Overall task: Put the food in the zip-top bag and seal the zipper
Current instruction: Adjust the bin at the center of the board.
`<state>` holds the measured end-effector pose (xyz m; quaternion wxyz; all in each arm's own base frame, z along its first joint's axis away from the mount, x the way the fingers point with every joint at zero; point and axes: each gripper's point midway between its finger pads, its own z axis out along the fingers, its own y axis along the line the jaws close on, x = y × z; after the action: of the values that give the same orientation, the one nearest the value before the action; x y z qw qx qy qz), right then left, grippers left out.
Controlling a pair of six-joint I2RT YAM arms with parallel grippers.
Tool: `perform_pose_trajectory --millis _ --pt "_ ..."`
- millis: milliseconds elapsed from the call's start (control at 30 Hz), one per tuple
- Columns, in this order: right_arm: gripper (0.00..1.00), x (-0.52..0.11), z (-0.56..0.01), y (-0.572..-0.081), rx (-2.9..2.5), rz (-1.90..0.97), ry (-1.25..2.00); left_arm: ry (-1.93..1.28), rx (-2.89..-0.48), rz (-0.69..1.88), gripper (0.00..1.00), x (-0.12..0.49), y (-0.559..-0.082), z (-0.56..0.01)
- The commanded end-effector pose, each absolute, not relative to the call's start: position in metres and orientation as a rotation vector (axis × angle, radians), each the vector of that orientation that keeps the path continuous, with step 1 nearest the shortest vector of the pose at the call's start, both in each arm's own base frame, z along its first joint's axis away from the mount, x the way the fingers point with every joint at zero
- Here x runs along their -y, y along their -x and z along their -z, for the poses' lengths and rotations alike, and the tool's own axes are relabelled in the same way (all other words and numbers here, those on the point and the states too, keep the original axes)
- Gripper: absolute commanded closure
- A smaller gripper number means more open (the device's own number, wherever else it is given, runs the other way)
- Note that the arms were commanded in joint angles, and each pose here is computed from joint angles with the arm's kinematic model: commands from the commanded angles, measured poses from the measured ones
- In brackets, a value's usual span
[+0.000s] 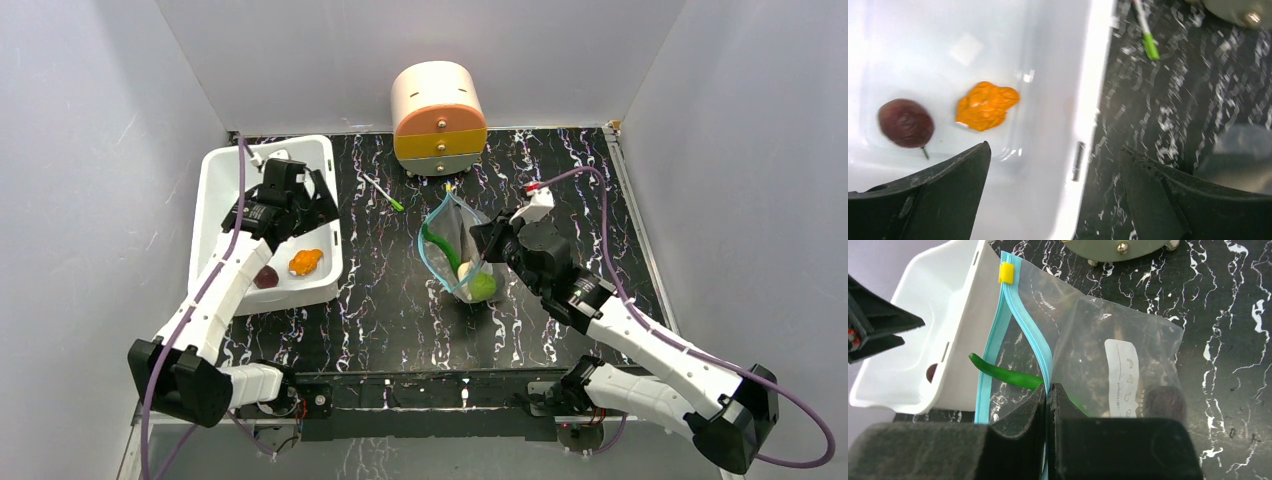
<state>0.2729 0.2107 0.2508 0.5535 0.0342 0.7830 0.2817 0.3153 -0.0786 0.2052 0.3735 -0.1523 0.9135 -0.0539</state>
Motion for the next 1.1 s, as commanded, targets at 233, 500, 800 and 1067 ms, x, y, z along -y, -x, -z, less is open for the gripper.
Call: perform_pose_trajectory --millis 233,500,800,1067 --pt "1.0 -0.206 -0.283 -0.245 -1.748 -0.721 0.113 0.693 -2.309 0.133 0.23 0.057 -0.341 -0.2" --pt "1.0 -0.199 -0.274 -0.235 -1.789 -0.697 0.151 0.511 -2.441 0.312 0.31 0.091 -0.344 -0.192" --pt "1.0 -0.195 -0.265 -0.234 -1.819 -0.661 0.167 0.327 -2.424 0.263 0.3 0.089 -0.361 -0.18" --pt "1.0 -0.183 -0.282 -0.241 -1.862 -0.591 0.071 0.208 -2.472 0.146 0.32 0.088 -0.354 -0.182"
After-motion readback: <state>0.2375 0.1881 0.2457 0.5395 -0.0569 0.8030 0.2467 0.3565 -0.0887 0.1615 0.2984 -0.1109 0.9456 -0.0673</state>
